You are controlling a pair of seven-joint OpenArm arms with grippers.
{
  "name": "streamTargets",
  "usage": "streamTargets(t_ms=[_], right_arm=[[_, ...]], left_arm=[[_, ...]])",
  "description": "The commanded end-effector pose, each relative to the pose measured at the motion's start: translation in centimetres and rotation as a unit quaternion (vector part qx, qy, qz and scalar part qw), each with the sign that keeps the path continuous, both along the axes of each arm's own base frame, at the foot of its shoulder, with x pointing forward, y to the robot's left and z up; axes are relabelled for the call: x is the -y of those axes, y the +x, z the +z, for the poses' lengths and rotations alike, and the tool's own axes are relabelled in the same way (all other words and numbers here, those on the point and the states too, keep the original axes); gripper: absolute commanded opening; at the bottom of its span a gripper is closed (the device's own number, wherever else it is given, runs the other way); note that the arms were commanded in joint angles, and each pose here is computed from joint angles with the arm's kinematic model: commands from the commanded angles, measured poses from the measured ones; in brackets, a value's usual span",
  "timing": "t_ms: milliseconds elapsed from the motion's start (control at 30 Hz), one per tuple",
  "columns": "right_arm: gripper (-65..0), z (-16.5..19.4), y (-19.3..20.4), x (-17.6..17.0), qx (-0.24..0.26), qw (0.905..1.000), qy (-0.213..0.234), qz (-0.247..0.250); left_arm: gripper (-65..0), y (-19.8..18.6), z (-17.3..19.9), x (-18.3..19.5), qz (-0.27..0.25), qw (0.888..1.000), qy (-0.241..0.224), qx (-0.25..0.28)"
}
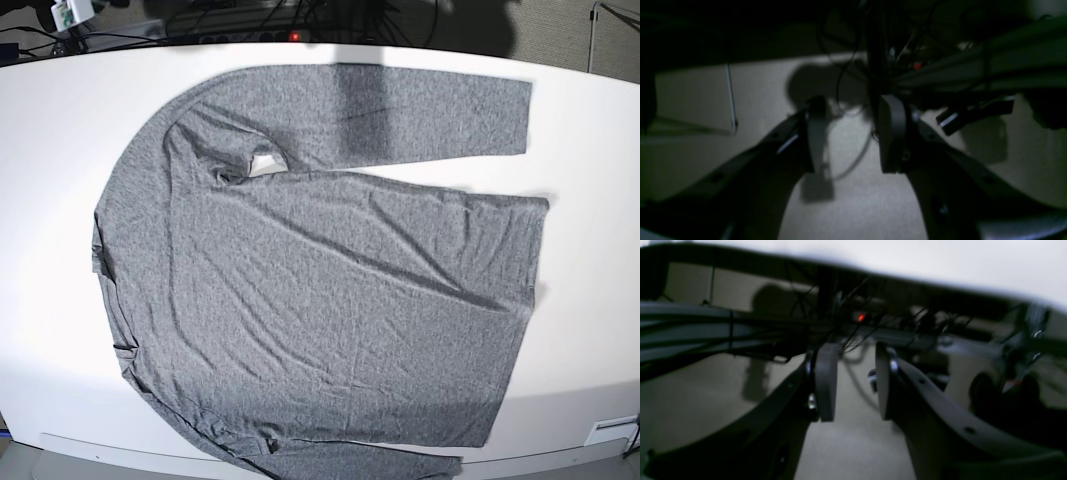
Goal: Fold the T-shirt properly
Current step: 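Move both grippers down toward the shirt's shoulder and sleeve edges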
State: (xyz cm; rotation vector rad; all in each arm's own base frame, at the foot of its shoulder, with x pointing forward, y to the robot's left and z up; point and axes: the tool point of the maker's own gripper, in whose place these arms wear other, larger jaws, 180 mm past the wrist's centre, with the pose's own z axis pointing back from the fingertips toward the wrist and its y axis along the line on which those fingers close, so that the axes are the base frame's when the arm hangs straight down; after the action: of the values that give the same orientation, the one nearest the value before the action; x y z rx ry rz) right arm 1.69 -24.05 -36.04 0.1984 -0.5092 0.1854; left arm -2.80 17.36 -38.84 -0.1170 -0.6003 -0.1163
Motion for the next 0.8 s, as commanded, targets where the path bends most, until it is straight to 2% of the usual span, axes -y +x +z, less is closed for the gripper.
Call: streamTargets(t_ms=[0,167,267,533,633,767], right_arm=[[-44.4,1.1,0.9,-0.1,0.022,0.9997,0.001,0.007],[-44.4,3.5,3.8,1.2,0.079,0.9965,-0.026,0.011],[-44.4,4.3,5.8,2.0,0.112,0.993,-0.039,0.007],[-44.4,6.8,12.6,2.2,0.221,0.9743,-0.042,0.002],[-44.4,8.2,15.2,2.0,0.265,0.9634,-0.038,0.006],[-44.4,10.4,18.1,0.3,0.323,0.9451,-0.018,0.047]], left_arm=[[-39.0,0.3,0.9,0.2,-0.005,1.0,-0.001,0.008],[-39.0,3.7,3.7,1.3,-0.025,0.998,-0.003,0.062],[-39.0,5.2,4.9,1.8,-0.059,0.994,0.02,0.089],[-39.0,11.0,6.3,1.4,-0.116,0.977,0.048,0.173],[-39.0,14.1,7.4,1.3,-0.128,0.965,0.056,0.223],[-39.0,19.4,10.5,1.6,-0.137,0.934,0.061,0.323]])
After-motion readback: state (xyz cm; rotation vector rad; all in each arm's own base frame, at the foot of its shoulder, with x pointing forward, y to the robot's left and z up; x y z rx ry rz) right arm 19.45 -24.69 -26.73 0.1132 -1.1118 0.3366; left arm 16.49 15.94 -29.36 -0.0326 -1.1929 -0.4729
